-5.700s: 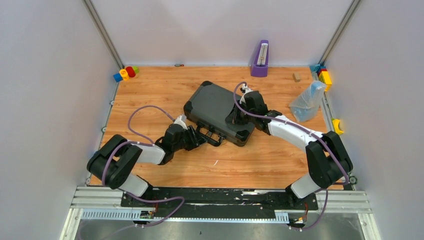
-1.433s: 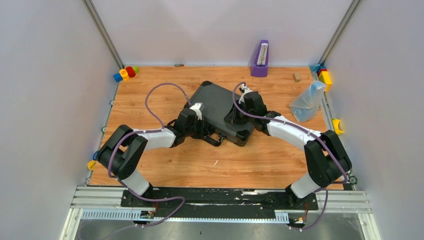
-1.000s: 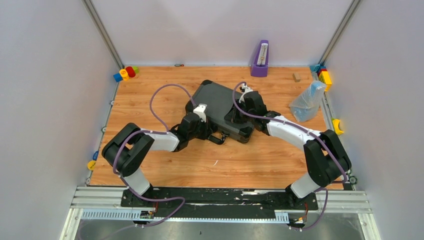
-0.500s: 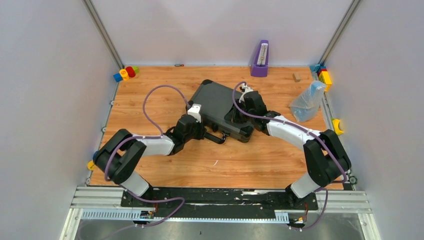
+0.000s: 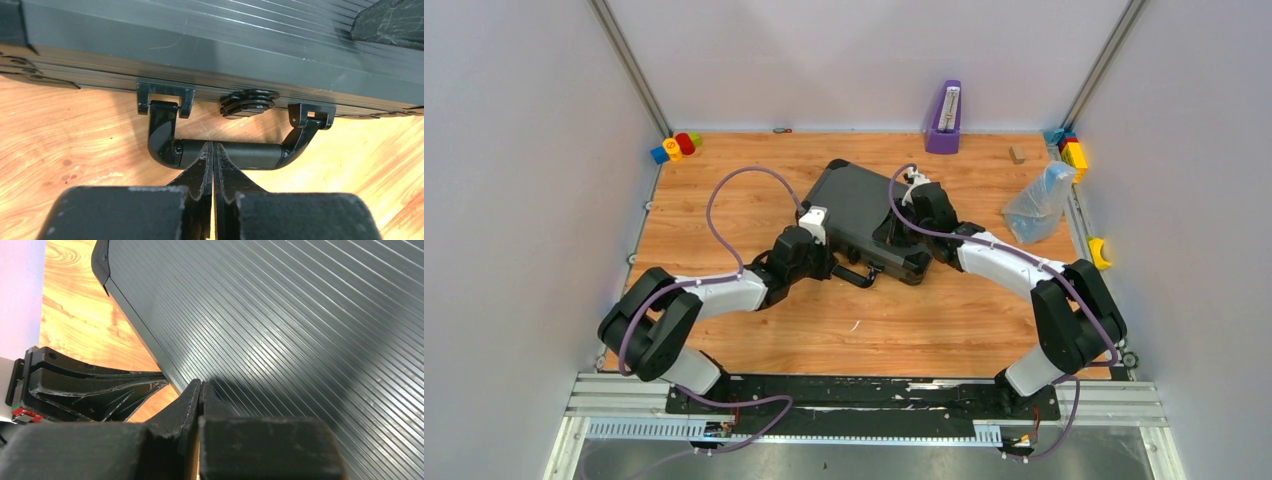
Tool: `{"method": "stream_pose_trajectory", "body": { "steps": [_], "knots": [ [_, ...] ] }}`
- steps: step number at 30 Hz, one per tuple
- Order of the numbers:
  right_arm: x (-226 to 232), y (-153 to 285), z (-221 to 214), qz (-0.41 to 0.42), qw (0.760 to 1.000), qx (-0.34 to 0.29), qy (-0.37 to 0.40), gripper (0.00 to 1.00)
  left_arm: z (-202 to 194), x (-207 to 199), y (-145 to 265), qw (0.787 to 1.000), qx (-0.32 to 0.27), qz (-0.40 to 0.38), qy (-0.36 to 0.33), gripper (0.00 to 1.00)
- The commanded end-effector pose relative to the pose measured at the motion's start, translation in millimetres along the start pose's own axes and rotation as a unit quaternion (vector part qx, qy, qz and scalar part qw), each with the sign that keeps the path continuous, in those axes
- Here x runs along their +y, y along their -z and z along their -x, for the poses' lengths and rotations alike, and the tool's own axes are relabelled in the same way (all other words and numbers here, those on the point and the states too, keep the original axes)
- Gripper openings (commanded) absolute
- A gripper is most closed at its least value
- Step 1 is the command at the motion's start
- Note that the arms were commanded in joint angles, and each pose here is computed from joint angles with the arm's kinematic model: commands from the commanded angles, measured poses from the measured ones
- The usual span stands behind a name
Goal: Pack up texas hold em set
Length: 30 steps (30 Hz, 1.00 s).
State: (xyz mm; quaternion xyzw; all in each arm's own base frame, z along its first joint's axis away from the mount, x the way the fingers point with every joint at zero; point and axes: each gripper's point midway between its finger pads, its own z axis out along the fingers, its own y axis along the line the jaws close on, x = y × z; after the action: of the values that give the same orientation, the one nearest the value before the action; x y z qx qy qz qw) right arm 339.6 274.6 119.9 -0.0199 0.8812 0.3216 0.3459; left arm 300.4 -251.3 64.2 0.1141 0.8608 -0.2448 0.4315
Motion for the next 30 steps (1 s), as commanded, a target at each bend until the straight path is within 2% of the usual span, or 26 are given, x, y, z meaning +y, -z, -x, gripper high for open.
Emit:
{"method": "stream_pose_trajectory", "body": {
  "steps": [1, 5, 13, 20, 22, 23, 24, 25, 27, 30],
  "knots": [
    [-35, 3, -56, -0.060, 0.994, 0.087, 0.004, 0.00, 19, -17, -7, 0.999, -0.013, -0.033, -0.003, 0.02],
    [-34, 4, -57, -0.057, 0.995, 0.087, 0.007, 0.01, 20, -13, -4, 1.000, -0.015, -0.017, 0.007, 0.03],
    [-29, 8, -53, -0.048, 0.996, 0.078, 0.011, 0.05, 26, 21, 32, 0.996, -0.054, 0.067, 0.029, 0.18],
    [-18, 26, -42, -0.025, 0.999, 0.035, 0.024, 0.23, 15, 48, 59, 0.992, -0.056, 0.087, 0.073, 0.28],
    [-14, 32, -38, -0.019, 0.999, 0.021, 0.026, 0.27, 12, 56, 66, 0.990, -0.057, 0.094, 0.087, 0.34],
    [-13, 36, -35, -0.018, 0.999, 0.013, 0.026, 0.30, 9, 59, 71, 0.989, -0.058, 0.099, 0.095, 0.41],
    [-12, 40, -32, -0.016, 1.000, 0.005, 0.026, 0.36, 9, 64, 74, 0.987, -0.060, 0.106, 0.102, 0.45],
    [-11, 44, -29, -0.016, 1.000, -0.005, 0.026, 0.40, 8, 67, 81, 0.986, -0.065, 0.111, 0.110, 0.55],
    [-7, 58, -19, -0.011, 0.999, -0.037, 0.028, 0.47, 9, 72, 93, 0.983, -0.077, 0.122, 0.117, 0.68],
    [1, 87, -6, 0.011, 0.994, -0.099, 0.038, 0.63, 10, 72, 113, 0.983, -0.089, 0.123, 0.107, 0.80]
  ]
}}
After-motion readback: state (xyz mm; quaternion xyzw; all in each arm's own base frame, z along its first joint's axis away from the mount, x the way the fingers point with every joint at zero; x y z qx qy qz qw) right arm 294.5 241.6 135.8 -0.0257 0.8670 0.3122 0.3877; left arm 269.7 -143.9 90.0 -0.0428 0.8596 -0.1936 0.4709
